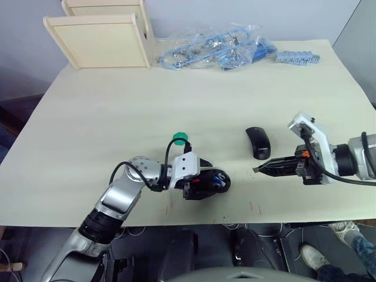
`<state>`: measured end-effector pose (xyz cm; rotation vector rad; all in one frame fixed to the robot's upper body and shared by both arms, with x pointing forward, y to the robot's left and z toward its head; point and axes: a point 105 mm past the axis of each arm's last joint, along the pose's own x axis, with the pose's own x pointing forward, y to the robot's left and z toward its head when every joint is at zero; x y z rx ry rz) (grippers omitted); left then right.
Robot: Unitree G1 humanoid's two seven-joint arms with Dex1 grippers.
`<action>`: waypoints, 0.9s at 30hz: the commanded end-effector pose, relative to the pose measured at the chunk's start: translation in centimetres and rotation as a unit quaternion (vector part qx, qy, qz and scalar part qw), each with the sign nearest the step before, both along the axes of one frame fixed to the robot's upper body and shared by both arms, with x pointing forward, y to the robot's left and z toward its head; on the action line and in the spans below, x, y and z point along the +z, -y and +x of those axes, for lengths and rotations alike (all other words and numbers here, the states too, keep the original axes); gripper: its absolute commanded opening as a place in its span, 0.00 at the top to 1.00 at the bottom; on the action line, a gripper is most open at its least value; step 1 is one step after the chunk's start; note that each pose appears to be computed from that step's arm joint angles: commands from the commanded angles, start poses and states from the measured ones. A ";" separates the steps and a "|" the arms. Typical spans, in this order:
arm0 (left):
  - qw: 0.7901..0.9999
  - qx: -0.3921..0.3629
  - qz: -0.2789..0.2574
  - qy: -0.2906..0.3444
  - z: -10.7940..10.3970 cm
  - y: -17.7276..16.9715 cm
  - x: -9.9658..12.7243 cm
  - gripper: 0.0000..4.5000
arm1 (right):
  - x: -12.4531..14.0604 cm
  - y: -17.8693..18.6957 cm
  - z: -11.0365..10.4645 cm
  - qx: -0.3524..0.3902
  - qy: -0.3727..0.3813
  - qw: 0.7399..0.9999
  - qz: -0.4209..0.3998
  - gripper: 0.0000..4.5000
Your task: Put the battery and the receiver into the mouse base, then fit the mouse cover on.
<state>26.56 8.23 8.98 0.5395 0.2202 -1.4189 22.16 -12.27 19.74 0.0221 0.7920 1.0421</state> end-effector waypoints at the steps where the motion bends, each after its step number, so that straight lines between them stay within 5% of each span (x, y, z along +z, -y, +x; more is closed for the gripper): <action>1: 1.000 -0.014 -0.009 0.010 -0.2 0.5 0.6 0.12 | 0.7 -0.4 -0.2 0.010 0.013 1.000 0.007 1.00; 4: 1.000 -0.013 -0.010 0.007 -0.3 0.6 0.6 0.35 | 0.7 -0.5 -0.2 0.012 0.013 1.000 0.008 1.00; 13: 1.000 -0.010 -0.012 0.008 -0.3 0.8 0.6 0.35 | 0.5 -1.2 0.0 0.028 0.022 0.999 -0.002 1.00; 27: 1.000 -0.003 -0.017 0.011 -0.1 1.4 0.7 0.35 | -0.8 -4.4 2.2 0.113 0.093 0.978 -0.151 1.00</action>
